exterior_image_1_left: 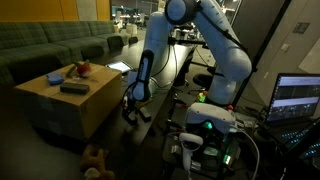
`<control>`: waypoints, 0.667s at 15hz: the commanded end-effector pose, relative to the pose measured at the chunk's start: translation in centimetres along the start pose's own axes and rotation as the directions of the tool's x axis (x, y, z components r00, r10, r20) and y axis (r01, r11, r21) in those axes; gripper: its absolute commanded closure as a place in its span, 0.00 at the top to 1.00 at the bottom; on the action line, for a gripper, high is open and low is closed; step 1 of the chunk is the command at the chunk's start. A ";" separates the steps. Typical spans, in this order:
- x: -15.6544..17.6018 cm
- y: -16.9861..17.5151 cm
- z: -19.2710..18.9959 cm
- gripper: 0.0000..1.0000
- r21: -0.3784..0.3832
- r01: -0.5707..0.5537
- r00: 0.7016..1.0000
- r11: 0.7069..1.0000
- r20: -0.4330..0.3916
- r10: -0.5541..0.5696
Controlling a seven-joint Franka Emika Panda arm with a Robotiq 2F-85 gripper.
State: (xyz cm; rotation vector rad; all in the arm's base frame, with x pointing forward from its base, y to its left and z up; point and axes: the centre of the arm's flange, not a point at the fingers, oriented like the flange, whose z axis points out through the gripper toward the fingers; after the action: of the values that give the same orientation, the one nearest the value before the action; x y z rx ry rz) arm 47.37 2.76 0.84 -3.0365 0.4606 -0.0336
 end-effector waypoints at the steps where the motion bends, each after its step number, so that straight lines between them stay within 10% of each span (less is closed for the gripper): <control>1: 1.3 0.1 1.9 1.00 0.035 0.026 1.000 0.999 -0.009 -0.025; 10: 2.6 2.3 1.8 1.00 0.015 0.030 0.999 0.999 -0.037 -0.030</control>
State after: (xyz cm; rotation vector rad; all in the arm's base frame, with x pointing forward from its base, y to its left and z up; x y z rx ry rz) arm 48.82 0.58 -1.18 -3.0265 0.4369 -0.0480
